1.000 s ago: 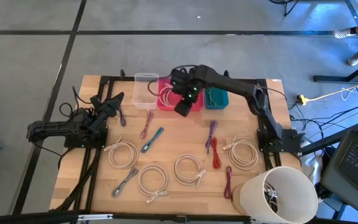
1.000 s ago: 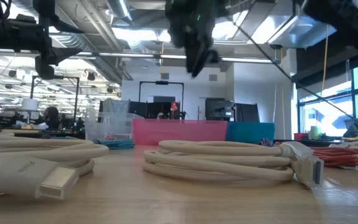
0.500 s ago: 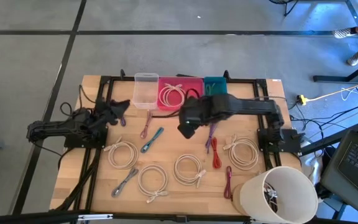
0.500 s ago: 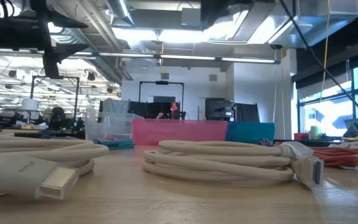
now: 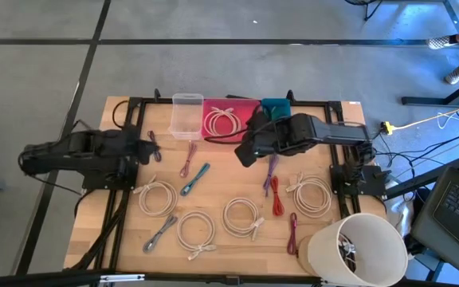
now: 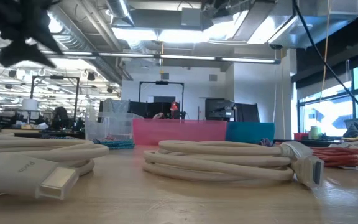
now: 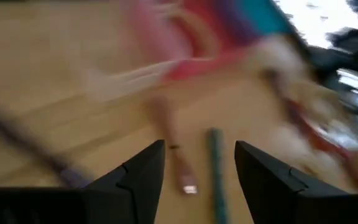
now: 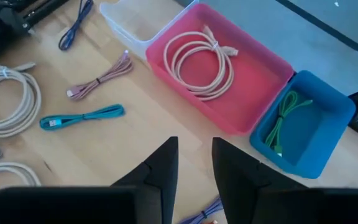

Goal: Pick & Place USB Port
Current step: Put the violet and black charger cable into the transparent bin

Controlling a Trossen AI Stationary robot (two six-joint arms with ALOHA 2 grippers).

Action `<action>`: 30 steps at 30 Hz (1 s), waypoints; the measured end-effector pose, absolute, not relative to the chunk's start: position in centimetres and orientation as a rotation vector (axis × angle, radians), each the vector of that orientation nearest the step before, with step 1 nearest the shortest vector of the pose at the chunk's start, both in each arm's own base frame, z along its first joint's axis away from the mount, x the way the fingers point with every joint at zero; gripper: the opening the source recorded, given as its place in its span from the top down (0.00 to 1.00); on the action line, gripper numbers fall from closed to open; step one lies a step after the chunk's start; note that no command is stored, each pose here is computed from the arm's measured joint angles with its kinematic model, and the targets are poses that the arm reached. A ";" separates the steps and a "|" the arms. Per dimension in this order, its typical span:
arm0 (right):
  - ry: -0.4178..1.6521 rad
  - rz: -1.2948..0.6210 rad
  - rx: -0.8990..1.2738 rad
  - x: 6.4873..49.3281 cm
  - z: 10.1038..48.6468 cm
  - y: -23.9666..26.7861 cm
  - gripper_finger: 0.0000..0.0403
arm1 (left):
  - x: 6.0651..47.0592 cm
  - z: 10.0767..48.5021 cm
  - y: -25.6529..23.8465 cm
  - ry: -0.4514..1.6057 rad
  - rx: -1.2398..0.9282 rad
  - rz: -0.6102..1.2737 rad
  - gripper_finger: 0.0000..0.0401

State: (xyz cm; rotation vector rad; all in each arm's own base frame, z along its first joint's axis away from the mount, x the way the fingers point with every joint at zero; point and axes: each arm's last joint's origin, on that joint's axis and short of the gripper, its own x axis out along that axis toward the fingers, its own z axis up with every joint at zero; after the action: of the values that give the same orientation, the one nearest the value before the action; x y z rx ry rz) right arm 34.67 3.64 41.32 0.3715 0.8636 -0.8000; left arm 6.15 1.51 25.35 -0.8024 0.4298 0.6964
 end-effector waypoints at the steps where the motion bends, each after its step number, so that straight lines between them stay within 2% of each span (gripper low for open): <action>1: 0.864 -0.801 0.370 34.7 41.3 3.5 0.75 | 6.2 25.4 1.6 0.457 -0.842 0.782 0.54; 7: 0.873 -0.812 0.367 34.8 41.1 3.2 0.75 | 7.7 23.1 1.9 0.714 -0.895 1.106 0.57; 17: 0.894 -0.788 0.324 34.8 41.0 3.2 0.75 | 10.8 21.0 3.2 0.885 -0.826 1.329 0.62; 20: 0.904 -0.774 0.302 34.8 41.0 3.2 0.75 | 11.4 20.5 3.9 0.916 -0.840 1.358 0.61; 26: 0.923 -0.754 0.253 34.8 41.0 3.0 0.75 | 13.3 19.3 5.4 0.930 -0.883 1.248 0.60; 30: 0.930 -0.746 0.236 34.8 41.0 2.9 0.75 | 13.5 18.5 6.0 0.995 -0.888 1.284 0.60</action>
State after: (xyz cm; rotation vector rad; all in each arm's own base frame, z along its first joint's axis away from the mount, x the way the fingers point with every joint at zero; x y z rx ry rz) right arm 34.82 2.93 41.05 0.2359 0.9304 -0.7458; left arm 13.47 6.04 18.48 -0.8882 0.9945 1.2842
